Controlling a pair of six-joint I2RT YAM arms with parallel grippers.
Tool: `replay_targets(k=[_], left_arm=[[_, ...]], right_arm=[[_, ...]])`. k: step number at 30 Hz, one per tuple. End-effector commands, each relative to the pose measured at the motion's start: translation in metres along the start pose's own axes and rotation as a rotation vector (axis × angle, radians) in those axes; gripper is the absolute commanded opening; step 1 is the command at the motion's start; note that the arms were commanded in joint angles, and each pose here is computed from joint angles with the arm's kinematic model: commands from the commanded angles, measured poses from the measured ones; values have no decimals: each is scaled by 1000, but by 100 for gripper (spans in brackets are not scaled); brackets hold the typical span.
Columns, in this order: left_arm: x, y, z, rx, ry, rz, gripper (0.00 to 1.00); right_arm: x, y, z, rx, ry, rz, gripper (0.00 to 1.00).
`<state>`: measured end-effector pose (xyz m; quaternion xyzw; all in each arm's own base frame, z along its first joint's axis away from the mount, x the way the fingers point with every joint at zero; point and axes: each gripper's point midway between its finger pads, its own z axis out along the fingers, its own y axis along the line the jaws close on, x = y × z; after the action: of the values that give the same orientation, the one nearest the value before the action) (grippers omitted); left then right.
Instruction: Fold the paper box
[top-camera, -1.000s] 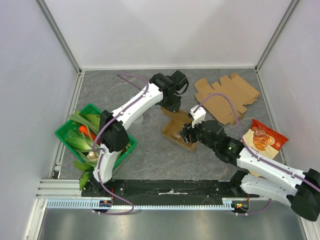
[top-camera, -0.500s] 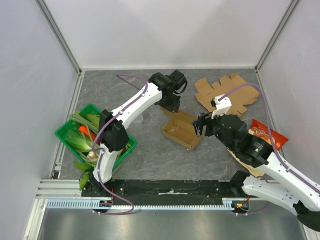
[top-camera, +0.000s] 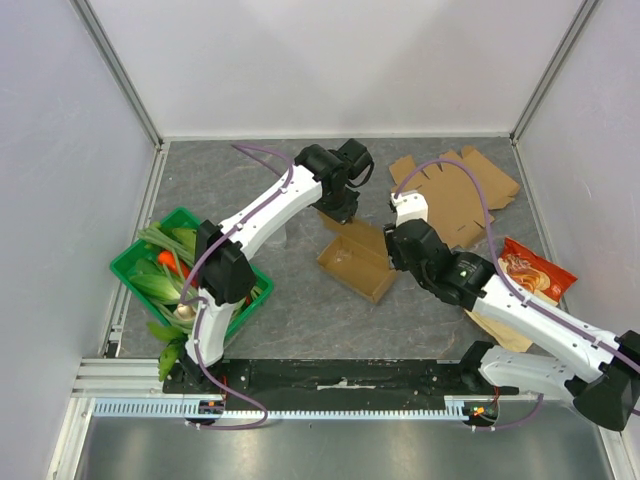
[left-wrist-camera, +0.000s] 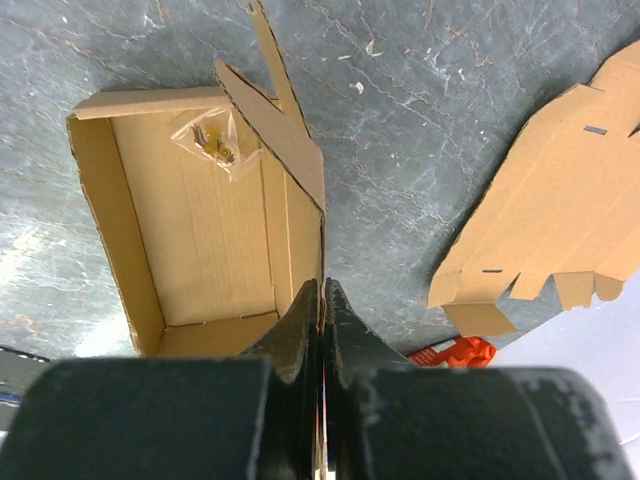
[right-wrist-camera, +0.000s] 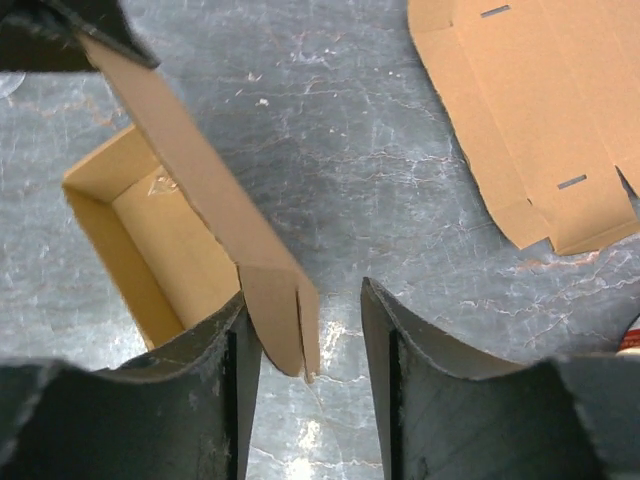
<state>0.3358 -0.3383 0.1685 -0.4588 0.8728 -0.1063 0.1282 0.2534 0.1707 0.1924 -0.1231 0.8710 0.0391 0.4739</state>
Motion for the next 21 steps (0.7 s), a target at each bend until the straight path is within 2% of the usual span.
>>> replay_targets(k=[1, 2, 4, 5, 6, 7, 8, 9, 10, 11, 12, 13, 14, 15, 16, 17, 18, 21], left_arm=[[-18, 44, -21, -107, -61, 123, 2], [-18, 45, -21, -104, -55, 140, 2], [-18, 50, -19, -100, -56, 170, 8], [-21, 53, -19, -101, -69, 199, 13], [-23, 57, -17, -109, -83, 227, 20], [-27, 57, -25, -86, -99, 262, 35], [-33, 65, -20, -96, -140, 296, 44], [-35, 66, -23, -61, -155, 334, 59], [-35, 34, -49, 164, -180, 413, 67], [-32, 52, -33, 189, -210, 508, 81], [-28, 46, -37, 308, -217, 582, 96], [-13, -1, -108, 748, -223, 647, 96], [-7, 33, -70, 742, -191, 698, 97], [-5, 33, -82, 868, -224, 758, 97], [-1, 27, -133, 1108, -257, 767, 97], [0, 46, -112, 1083, -264, 814, 97], [-5, 52, -112, 1083, -316, 878, 98], [-8, 71, -99, 1038, -362, 1046, 98]], right_arm=[[-18, -15, 10, 103, -104, 17, 45], [-18, -18, 14, 112, -104, 23, 31], [-14, -19, 20, 109, -87, 20, 19], [-12, -23, 24, 116, -85, 23, 7], [-10, -20, 25, 83, -79, 18, 3], [-12, -21, 24, 64, -86, 2, 0], [-8, -23, 26, 52, -83, -1, 0], [-10, -23, 24, 24, -94, 3, 0], [-9, -24, 24, 5, -90, 3, 0], [-5, -31, 27, 0, -76, -2, 0], [-4, -23, 26, -71, -65, 2, 0], [-4, -30, 28, -70, -62, 18, 0], [0, -30, 29, -88, -51, 15, 0], [0, -25, 27, -132, -50, 13, 0], [-1, -28, 27, -137, -51, 15, 0], [-1, -27, 25, -153, -49, 10, 0], [-4, -27, 24, -162, -53, 12, 0], [-5, -22, 22, -211, -40, 27, 0]])
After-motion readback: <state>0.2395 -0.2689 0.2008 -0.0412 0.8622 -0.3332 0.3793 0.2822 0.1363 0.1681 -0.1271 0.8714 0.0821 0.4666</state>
